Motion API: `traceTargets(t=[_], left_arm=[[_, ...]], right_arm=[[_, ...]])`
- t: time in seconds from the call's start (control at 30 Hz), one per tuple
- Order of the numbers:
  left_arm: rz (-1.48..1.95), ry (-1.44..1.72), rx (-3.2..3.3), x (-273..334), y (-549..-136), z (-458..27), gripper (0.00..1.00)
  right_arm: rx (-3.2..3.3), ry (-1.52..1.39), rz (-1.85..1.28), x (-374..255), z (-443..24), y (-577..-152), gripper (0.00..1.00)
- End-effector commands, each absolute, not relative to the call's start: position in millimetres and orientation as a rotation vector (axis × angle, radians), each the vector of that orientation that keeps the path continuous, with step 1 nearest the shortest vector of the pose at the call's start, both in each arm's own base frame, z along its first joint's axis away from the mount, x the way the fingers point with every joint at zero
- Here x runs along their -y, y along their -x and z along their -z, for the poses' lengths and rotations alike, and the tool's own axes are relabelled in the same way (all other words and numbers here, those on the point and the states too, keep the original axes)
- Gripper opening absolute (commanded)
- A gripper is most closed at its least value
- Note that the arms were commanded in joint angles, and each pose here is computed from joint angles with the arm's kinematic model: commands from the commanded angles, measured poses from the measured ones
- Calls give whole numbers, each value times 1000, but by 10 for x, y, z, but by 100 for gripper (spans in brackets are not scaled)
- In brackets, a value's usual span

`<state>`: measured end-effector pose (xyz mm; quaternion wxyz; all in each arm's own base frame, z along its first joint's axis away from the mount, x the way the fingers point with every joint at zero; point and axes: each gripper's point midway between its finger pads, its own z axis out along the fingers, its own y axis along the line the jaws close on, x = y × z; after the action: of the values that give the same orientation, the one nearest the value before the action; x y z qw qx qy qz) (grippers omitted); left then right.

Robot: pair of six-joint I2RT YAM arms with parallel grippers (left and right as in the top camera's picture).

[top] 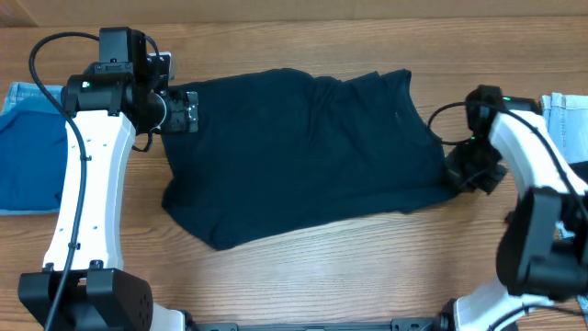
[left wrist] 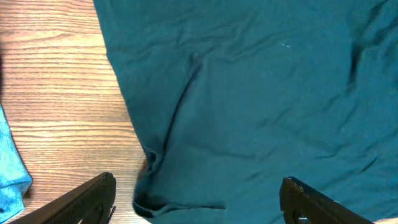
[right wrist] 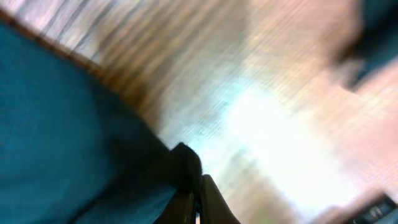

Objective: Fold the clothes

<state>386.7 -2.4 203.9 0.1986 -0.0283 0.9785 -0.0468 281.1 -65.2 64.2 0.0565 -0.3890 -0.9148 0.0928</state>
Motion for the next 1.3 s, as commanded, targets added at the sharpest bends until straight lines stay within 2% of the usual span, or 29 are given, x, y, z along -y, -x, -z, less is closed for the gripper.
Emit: traceTargets(t=[0.0, 0.17, 0.27, 0.33, 0.4, 0.47, 0.53, 0.6, 0.63, 0.67, 0.73, 0.8, 0.87, 0.93, 1.1, 1.27], left_arm=[[138, 72, -2724, 1, -3901, -2067, 87], [138, 72, -2724, 1, -3901, -2067, 87], [138, 72, -2724, 1, -3900, -2067, 87], [137, 72, -2724, 1, -3900, -2067, 87], [137, 72, -2723, 1, -3903, -2068, 88], [137, 72, -2719, 0, -3912, -2072, 88], [133, 72, -2715, -4, -3922, -2076, 88], [132, 71, -2708, -6, -3937, -2083, 88], [132, 71, -2702, -7, -3951, -2089, 88], [132, 70, -2696, -7, -3964, -2095, 89], [131, 69, -2680, -8, -3999, -2112, 89], [130, 67, -2660, -11, -4056, -2123, 88], [129, 66, -2656, -13, -4127, -2073, 88], [134, 71, -2701, -17, -4218, -1843, 91], [182, 85, -2804, 23, -4410, -1235, 91], [187, 105, -2835, 22, -4465, -1020, 91]], right_arm=[[2725, 1268, -369, 722, -803, -2655, 4], [2633, 1207, -404, 681, -689, -2355, 4], [2654, 1220, -398, 689, -678, -2407, 4], [2694, 1215, -397, 718, -722, -2506, 8], [2794, 1186, -375, 763, -889, -2751, 19], [2858, 1217, -352, 788, -1062, -2949, 49], [2951, 1266, -310, 816, -1247, -3216, 61], [3150, 1061, -83, 646, -1327, -3586, 63], [3373, 585, 345, 208, -1442, -3975, 64], [3443, 400, 483, 46, -1514, -4110, 63], [3563, 329, 468, 3, -1593, -4369, 60], [3655, 282, 481, -50, -1642, -4608, 70], [3732, 204, 509, -163, -1621, -4859, 70], [3764, 47, 499, -313, -1448, -5041, 70], [3775, 25, 471, -366, -899, -5361, 70], [3750, 42, 473, -369, -421, -5483, 72]])
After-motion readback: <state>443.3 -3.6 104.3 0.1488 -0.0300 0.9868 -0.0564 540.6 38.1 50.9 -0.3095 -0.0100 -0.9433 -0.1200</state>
